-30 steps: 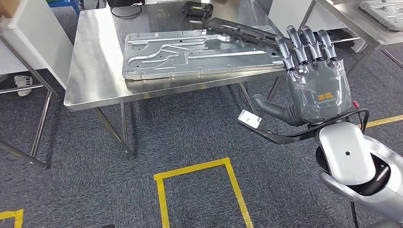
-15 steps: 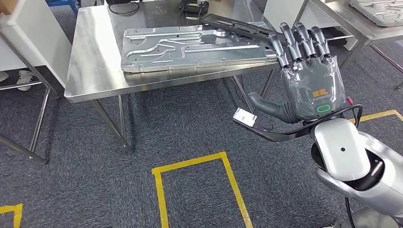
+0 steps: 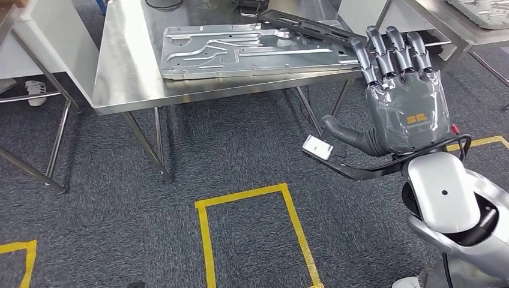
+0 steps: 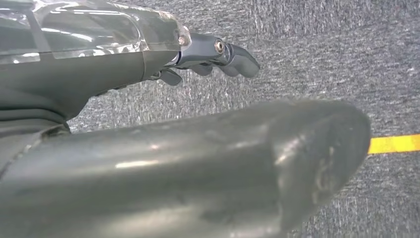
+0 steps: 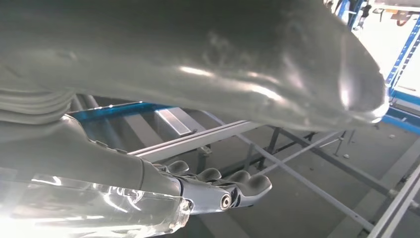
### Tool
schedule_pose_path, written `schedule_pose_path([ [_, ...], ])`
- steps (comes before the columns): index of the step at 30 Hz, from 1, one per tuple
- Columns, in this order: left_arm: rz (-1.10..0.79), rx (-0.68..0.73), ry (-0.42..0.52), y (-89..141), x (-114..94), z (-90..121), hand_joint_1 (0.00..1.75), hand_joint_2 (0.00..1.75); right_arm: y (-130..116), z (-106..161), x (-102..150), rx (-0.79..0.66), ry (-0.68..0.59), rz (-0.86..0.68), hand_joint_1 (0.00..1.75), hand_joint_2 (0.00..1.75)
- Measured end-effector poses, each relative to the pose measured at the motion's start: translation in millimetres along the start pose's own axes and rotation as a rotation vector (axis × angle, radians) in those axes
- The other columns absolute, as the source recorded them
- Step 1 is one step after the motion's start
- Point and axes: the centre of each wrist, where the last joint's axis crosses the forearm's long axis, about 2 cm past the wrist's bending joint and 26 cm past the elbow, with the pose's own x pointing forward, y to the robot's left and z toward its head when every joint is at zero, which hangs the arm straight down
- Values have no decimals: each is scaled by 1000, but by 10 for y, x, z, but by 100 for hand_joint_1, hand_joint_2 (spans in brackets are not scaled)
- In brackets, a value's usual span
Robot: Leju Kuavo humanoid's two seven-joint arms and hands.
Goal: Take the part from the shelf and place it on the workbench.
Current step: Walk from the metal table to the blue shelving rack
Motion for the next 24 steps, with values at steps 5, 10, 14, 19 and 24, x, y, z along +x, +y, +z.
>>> schedule_pose_path([
  [5, 1, 0, 0, -1, 1, 0, 0, 0, -3, -2, 9, -1, -1, -4, 0, 0],
  [10, 2, 1, 1, 1, -2, 0, 0, 0, -5, -2, 19, -1, -1, -8, 0, 0],
  [14, 1, 3, -1, 11, 4, -5, 0, 0, -8, -4, 17, -3, 1, -7, 0, 0],
  [19, 1, 3, -2, 14, 6, -7, 0, 0, -8, -6, 11, -3, 2, -4, 0, 0],
  [24, 1, 3, 0, 17, -2, -4, 0, 0, -3, -1, 17, 0, 0, -5, 0, 0],
])
